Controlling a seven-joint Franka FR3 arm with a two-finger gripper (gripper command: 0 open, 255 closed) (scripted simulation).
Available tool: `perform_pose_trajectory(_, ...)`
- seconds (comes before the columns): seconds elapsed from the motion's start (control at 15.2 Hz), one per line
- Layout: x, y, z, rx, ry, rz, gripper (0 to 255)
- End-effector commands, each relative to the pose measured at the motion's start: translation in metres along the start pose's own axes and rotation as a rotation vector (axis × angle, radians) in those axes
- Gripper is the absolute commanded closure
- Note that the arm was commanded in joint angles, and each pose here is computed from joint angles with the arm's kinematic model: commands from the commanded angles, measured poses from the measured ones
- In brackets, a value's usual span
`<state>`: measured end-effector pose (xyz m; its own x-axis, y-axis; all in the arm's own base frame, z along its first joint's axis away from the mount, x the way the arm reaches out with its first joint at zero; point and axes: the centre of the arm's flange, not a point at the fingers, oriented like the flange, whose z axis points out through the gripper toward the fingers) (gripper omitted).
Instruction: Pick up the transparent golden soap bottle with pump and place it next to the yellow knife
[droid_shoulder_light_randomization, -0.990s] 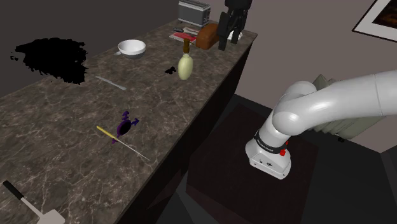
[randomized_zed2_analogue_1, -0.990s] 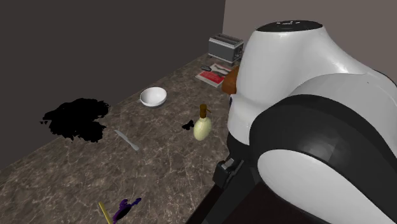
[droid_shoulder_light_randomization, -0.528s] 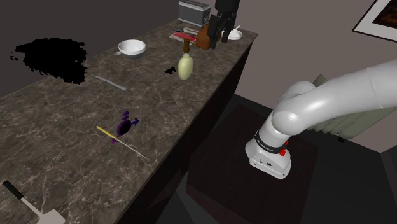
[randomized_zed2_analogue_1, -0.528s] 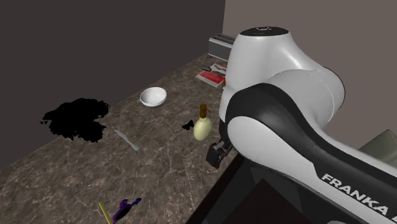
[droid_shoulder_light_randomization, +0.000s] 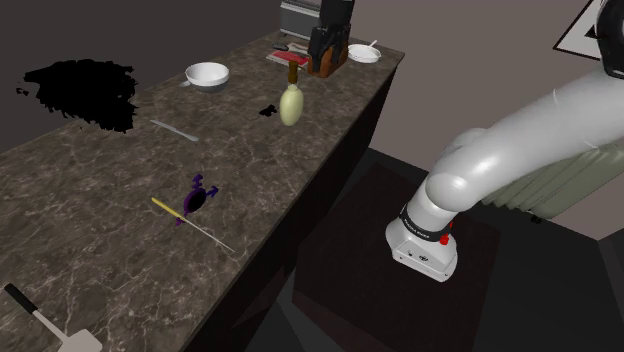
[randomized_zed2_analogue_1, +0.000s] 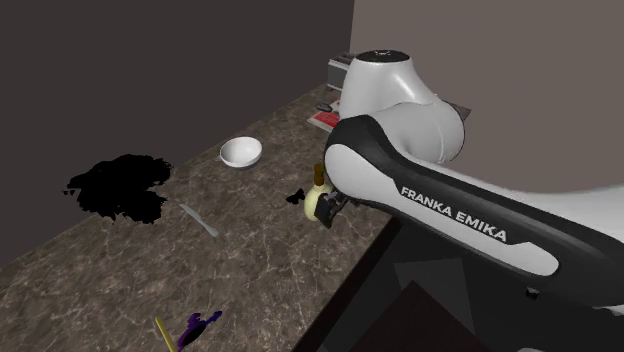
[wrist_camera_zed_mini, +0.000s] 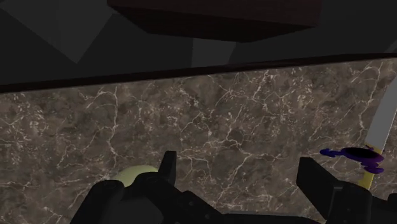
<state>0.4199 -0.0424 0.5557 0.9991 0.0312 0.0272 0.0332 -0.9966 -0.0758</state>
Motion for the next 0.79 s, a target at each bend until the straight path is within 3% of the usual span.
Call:
perform_pose_trajectory(0.0, 0.018, 0.014, 0.012, -0.003, 0.013, 0.002, 0)
perform_pose_trajectory(0.73, 0.124, 0.09, 0.054, -0.014, 0.078, 0.013, 0)
